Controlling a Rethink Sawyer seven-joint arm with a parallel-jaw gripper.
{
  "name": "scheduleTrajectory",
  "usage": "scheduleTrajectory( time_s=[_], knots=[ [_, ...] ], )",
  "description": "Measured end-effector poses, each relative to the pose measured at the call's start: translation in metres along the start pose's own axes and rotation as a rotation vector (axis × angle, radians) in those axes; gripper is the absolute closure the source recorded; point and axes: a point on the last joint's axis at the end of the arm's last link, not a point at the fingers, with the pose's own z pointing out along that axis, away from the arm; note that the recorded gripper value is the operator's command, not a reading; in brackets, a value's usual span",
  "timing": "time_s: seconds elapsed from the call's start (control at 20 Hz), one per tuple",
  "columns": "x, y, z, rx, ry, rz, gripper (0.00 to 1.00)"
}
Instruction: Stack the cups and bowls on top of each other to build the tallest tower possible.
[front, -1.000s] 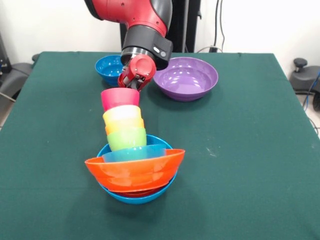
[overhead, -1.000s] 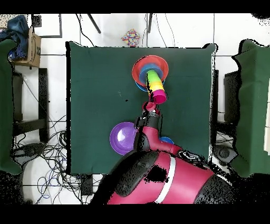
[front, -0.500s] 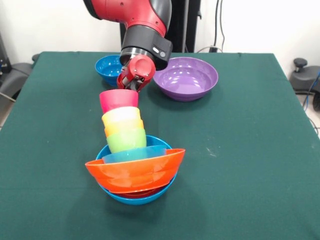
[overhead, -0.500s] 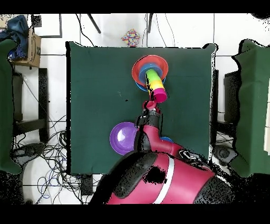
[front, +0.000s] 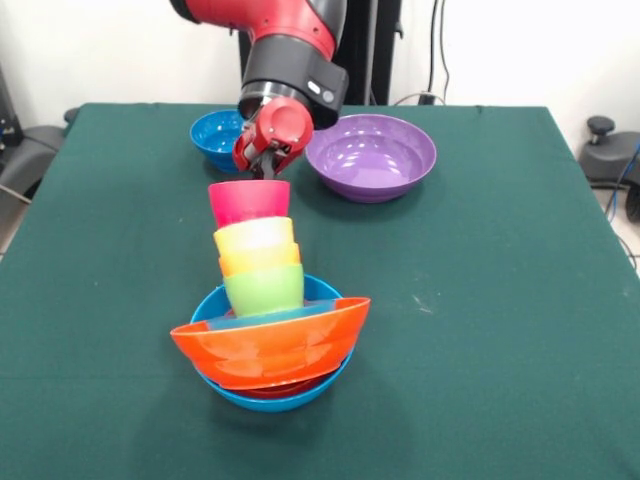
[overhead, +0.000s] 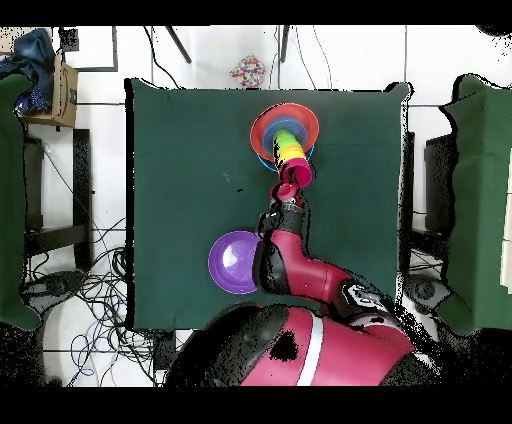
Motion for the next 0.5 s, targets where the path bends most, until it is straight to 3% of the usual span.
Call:
scheduleTrajectory(
  time_s=[0.35, 0.5],
  knots=[
    [-0.021, 0.04, -0.013, 0.11, 0.048, -0.008, 0.0],
    [-0.033, 0.061, -0.024, 0.183, 0.07, -0.005, 0.0]
  ],
)
